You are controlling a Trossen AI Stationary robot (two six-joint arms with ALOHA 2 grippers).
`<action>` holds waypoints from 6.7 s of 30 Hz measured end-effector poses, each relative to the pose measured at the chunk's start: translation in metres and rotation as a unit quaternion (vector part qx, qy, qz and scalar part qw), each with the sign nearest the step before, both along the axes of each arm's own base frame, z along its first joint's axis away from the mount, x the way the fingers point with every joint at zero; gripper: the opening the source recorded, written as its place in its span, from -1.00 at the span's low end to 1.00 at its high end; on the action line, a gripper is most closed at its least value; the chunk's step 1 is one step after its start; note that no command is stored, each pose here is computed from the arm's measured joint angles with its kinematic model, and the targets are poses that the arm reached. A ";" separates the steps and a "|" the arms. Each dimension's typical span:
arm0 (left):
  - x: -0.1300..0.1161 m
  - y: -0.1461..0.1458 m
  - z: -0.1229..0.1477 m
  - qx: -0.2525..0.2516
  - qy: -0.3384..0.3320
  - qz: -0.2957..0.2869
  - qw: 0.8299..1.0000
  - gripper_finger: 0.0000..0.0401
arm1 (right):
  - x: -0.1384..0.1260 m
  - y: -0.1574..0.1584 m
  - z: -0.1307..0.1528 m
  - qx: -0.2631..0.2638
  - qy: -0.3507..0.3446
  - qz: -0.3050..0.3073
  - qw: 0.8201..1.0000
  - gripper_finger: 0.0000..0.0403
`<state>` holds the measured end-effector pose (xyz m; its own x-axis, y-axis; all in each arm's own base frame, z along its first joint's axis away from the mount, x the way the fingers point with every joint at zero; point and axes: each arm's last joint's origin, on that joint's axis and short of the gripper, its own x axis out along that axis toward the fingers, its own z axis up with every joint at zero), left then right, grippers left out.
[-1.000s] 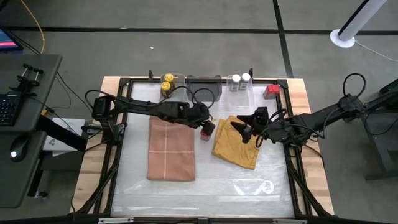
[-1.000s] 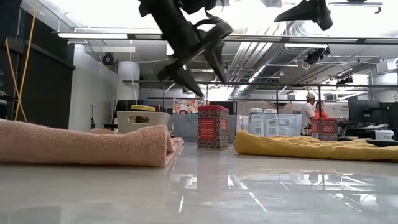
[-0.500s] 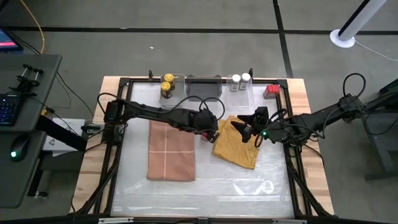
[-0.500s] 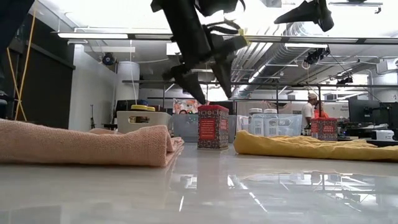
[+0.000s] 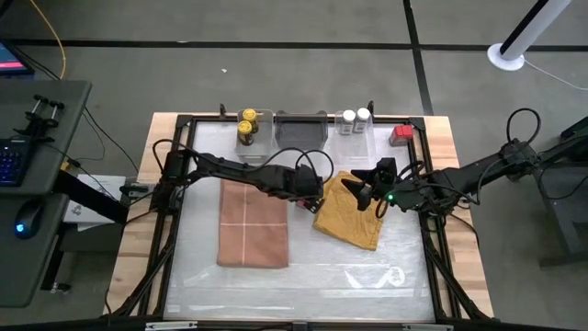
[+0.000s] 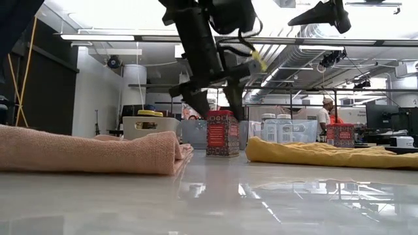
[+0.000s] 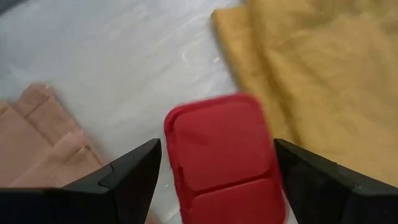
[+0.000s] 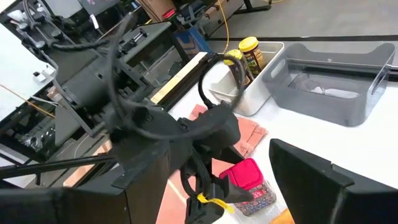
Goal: Sort spices by type
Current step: Put the bottom red seasoning can into the black bin, then put the red seasoning can into the black transparent bin
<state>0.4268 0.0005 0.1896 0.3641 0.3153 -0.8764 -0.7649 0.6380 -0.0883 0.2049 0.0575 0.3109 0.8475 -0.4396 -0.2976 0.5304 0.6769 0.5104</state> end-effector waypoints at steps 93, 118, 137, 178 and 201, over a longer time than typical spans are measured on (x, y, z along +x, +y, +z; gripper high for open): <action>-0.060 0.237 0.017 0.040 -0.062 0.221 0.972 0.22 | 0.008 -0.065 -0.003 0.002 0.035 -0.088 0.996 0.34; -0.073 0.210 0.130 0.126 -0.081 -0.035 0.988 0.22 | -0.024 -0.137 -0.020 0.059 0.110 -0.298 0.946 -0.28; -0.182 0.128 0.144 0.115 -0.417 -0.098 0.896 0.22 | -0.067 -0.212 -0.085 0.126 0.265 -0.512 0.808 -1.00; -0.188 0.122 0.149 0.134 -0.403 -0.132 0.896 0.22 | -0.049 -0.145 -0.109 0.146 0.445 -0.308 0.828 -1.00; -0.188 0.122 0.149 0.089 -0.425 -0.094 0.896 0.22 | 0.063 -0.098 -0.097 0.075 0.193 -0.133 0.969 -1.00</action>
<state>0.2385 0.1226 0.3382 0.9372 0.2855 -0.2004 -0.3477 0.8103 -0.4717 0.2679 -0.0407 0.2140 0.5235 -0.5543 -0.6471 0.8466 0.4242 0.3214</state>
